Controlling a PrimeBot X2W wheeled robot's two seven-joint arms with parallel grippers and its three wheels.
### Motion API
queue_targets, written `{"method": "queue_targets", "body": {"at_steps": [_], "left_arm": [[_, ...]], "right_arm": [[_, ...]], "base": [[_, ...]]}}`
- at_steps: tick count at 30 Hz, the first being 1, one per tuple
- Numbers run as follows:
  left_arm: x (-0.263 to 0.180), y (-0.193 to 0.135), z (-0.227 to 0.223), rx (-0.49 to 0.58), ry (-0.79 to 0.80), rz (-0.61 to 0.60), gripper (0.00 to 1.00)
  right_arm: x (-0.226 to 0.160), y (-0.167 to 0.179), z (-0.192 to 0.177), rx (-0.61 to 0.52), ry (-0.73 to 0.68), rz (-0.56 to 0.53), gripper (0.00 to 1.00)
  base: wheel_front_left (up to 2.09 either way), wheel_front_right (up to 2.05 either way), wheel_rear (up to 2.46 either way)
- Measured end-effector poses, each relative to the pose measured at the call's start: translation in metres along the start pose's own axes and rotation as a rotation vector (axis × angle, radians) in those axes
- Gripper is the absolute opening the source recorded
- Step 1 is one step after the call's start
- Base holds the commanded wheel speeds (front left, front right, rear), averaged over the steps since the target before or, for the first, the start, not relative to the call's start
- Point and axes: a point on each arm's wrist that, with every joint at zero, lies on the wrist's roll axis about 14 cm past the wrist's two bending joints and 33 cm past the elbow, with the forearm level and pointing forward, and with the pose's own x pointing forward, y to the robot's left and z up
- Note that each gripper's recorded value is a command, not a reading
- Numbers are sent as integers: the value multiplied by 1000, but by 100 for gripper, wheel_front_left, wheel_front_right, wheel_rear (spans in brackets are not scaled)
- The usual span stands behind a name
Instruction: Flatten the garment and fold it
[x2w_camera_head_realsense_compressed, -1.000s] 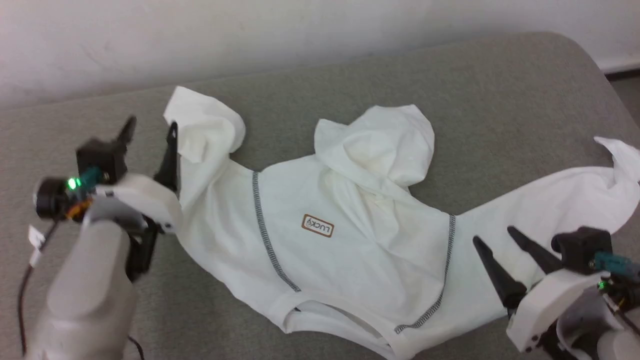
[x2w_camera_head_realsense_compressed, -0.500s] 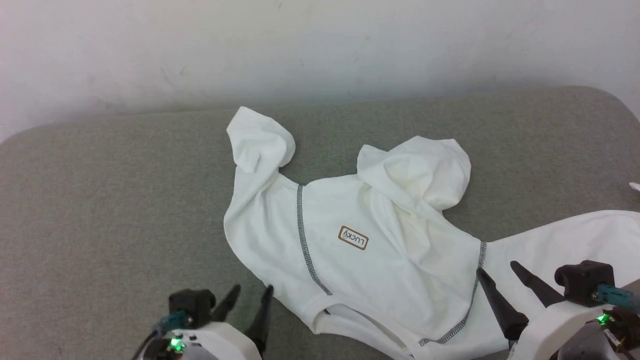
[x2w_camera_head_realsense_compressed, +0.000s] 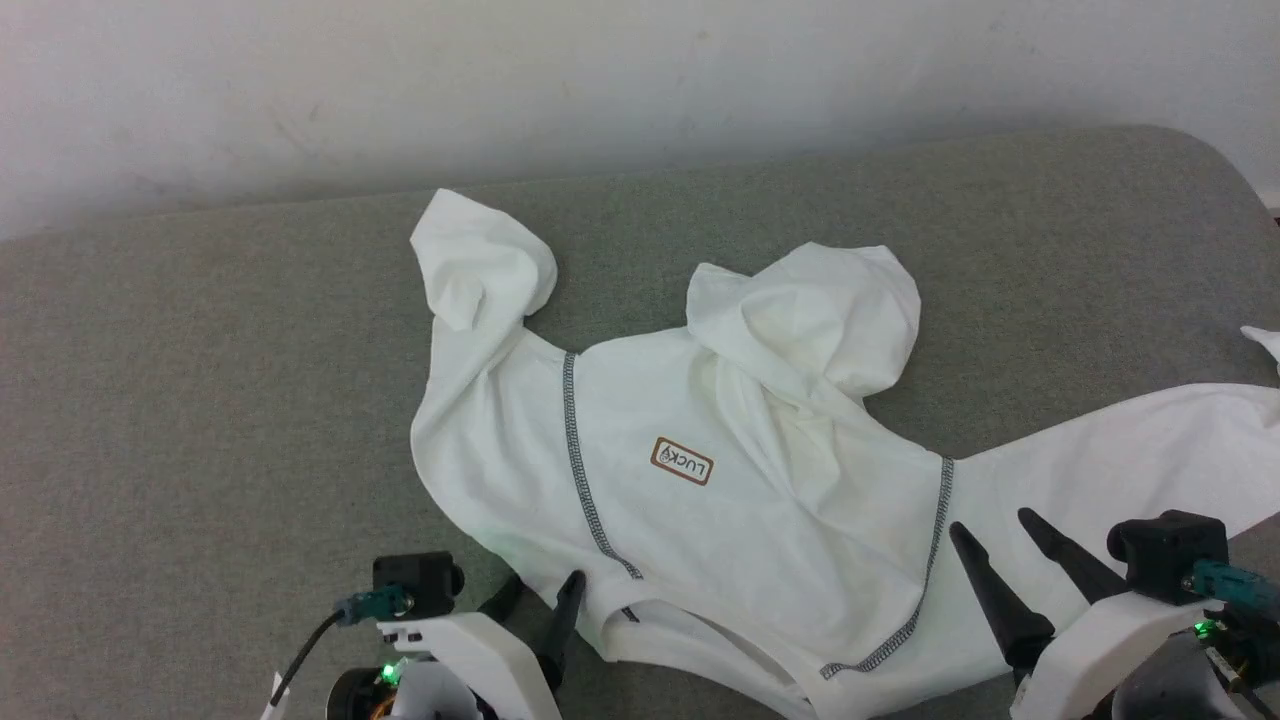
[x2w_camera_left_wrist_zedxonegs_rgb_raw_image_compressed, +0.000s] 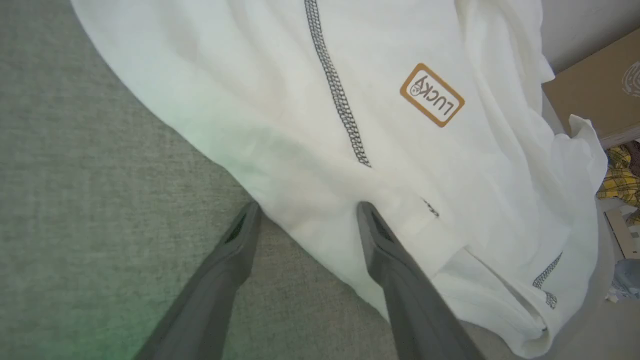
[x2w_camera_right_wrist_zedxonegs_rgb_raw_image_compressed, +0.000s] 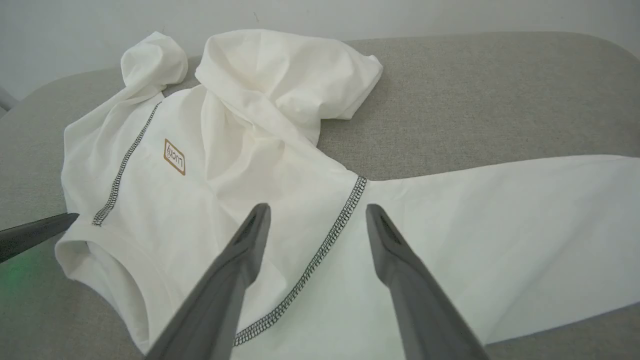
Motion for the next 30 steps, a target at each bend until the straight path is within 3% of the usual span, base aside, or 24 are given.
{"method": "queue_targets", "body": {"at_steps": [5, 6, 7, 8, 11, 16, 20, 24, 30], "left_arm": [[15, -5, -2, 17, 53, -24, 100], [18, -8, -3, 13, 59, -41, 93], [20, -11, -4, 17, 70, -58, 39], [22, -13, -4, 23, 75, -71, 0], [26, -16, -2, 32, 59, -85, 0], [22, -17, 8, 74, -13, -81, 0], [13, -17, 14, 81, -57, -76, 0], [5, -16, 19, 95, -85, -64, 0], [-2, -15, 24, 82, -108, -59, 0]], "right_arm": [[0, -6, -4, 8, 7, -20, 100], [0, -7, -5, 10, 10, -24, 100], [0, -8, -6, 12, 14, -27, 100], [0, -8, -8, 13, 19, -28, 100], [-2, -1, -16, 19, 56, 2, 100], [-17, 35, -38, 29, 177, 153, 100], [-36, 44, -63, -53, 306, 221, 100], [-40, 37, -78, -227, 389, 244, 100], [-25, 35, -84, -511, 405, 306, 100]], "base": [[0, 0, 0], [0, 0, 0], [0, 0, 0], [0, 0, 0], [0, 0, 0], [0, 0, 0], [0, 0, 0], [0, 0, 0], [0, 0, 0]]}}
